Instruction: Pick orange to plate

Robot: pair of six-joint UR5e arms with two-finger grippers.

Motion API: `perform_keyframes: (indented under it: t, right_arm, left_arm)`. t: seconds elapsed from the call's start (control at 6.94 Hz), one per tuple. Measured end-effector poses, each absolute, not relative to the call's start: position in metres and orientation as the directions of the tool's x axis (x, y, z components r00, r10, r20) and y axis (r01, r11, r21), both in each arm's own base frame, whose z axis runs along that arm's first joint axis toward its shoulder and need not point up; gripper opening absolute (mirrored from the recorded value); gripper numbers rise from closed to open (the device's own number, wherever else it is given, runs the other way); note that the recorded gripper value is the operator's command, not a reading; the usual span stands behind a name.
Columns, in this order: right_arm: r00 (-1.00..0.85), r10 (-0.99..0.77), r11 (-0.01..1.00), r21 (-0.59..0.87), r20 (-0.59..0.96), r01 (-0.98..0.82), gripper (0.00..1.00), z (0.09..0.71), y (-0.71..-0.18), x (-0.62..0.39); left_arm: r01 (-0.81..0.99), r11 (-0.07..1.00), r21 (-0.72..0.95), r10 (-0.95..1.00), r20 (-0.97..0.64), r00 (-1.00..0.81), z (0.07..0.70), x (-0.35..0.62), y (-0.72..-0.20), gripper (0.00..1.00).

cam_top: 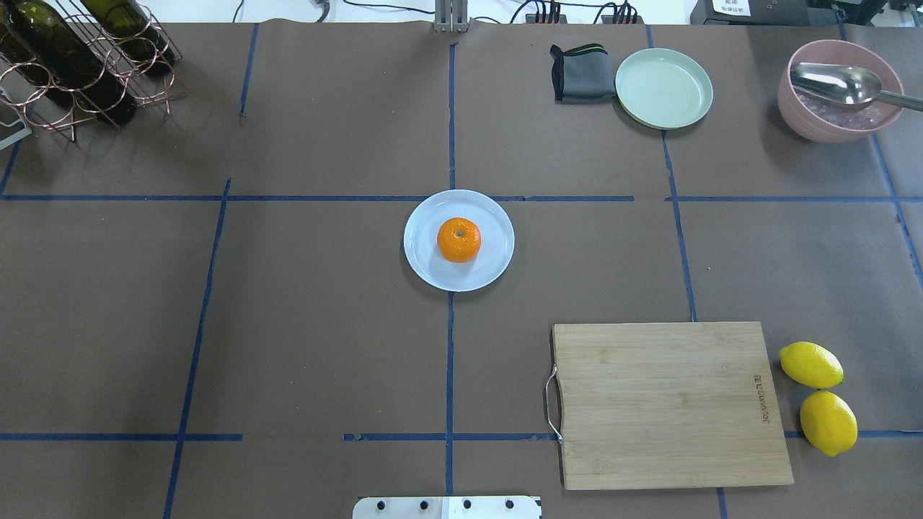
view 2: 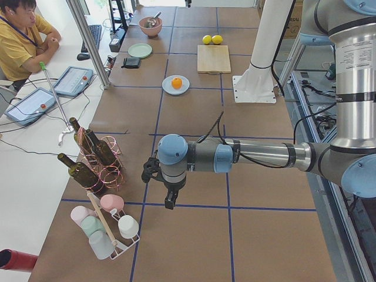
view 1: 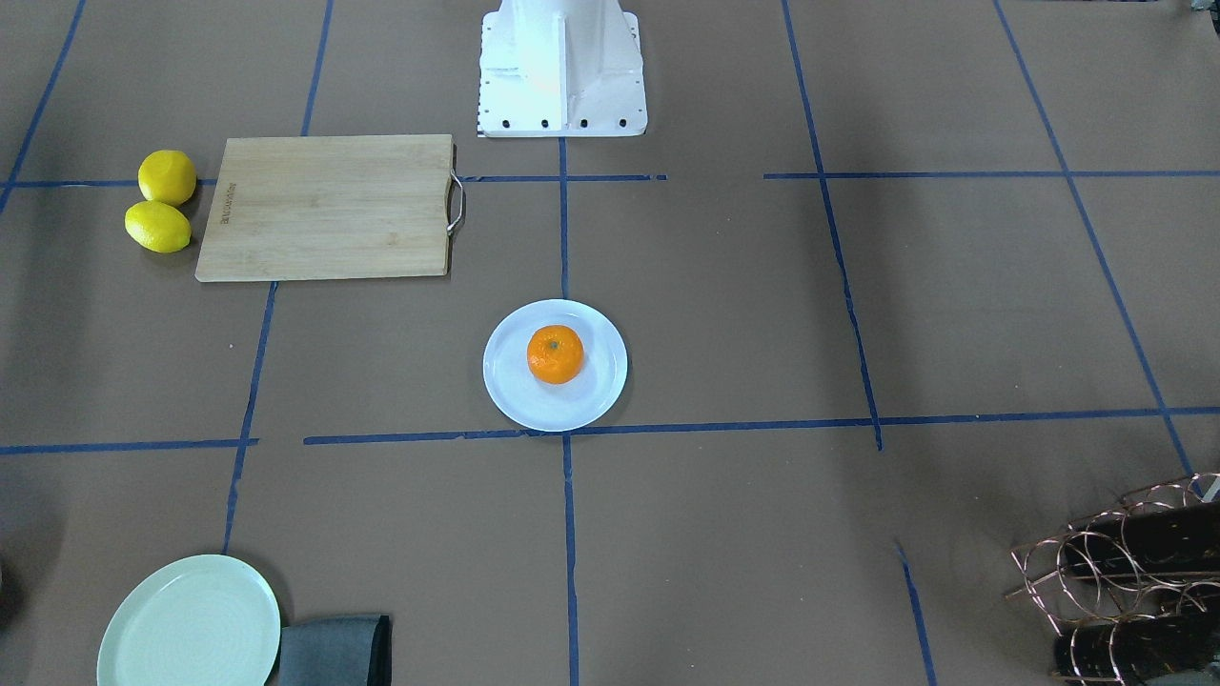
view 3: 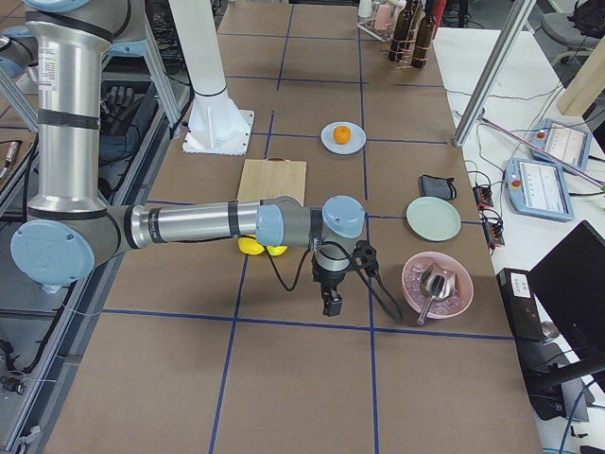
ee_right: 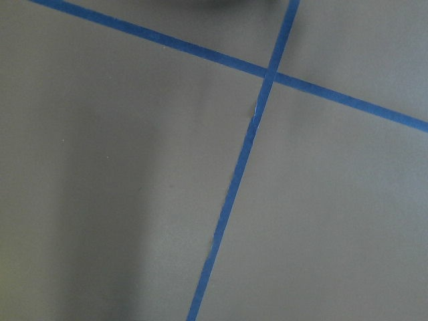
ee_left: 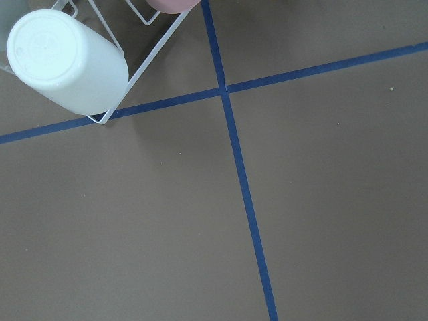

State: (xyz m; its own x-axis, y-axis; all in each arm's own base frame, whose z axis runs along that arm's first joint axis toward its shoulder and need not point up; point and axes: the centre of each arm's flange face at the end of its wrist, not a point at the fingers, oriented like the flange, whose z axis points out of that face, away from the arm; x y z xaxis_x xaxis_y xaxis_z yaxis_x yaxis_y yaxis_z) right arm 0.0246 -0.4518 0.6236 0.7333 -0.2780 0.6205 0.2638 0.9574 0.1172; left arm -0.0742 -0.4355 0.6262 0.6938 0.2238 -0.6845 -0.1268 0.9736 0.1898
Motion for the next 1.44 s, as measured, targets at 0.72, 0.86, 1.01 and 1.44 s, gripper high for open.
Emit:
perform_keyframes:
  t: [0.72, 0.86, 1.01, 1.44]
  right_arm:
    - [0.725, -0.269, 0.959, 0.110, 0.634, 0.260, 1.00, 0.6272, -0.4494, 0.0242]
    - [0.725, -0.270, 0.959, 0.111, 0.634, 0.260, 1.00, 0.6269, -0.4494, 0.0242]
    - [0.724, -0.271, 0.959, 0.112, 0.634, 0.261, 1.00, 0.6267, -0.4493, 0.0241]
    - [0.723, -0.270, 0.959, 0.111, 0.635, 0.260, 1.00, 0.6270, -0.4488, 0.0242]
  left_arm:
    - [-0.128, 0.974, 0.187, 0.223, -0.680, 0.699, 0.6273, -0.0746, -0.4343, 1.00]
    - [-0.128, 0.974, 0.187, 0.222, -0.680, 0.699, 0.6274, -0.0746, -0.4342, 1.00]
    - [-0.128, 0.974, 0.186, 0.222, -0.680, 0.699, 0.6276, -0.0746, -0.4340, 1.00]
    - [-0.128, 0.974, 0.185, 0.221, -0.680, 0.699, 0.6277, -0.0746, -0.4340, 1.00]
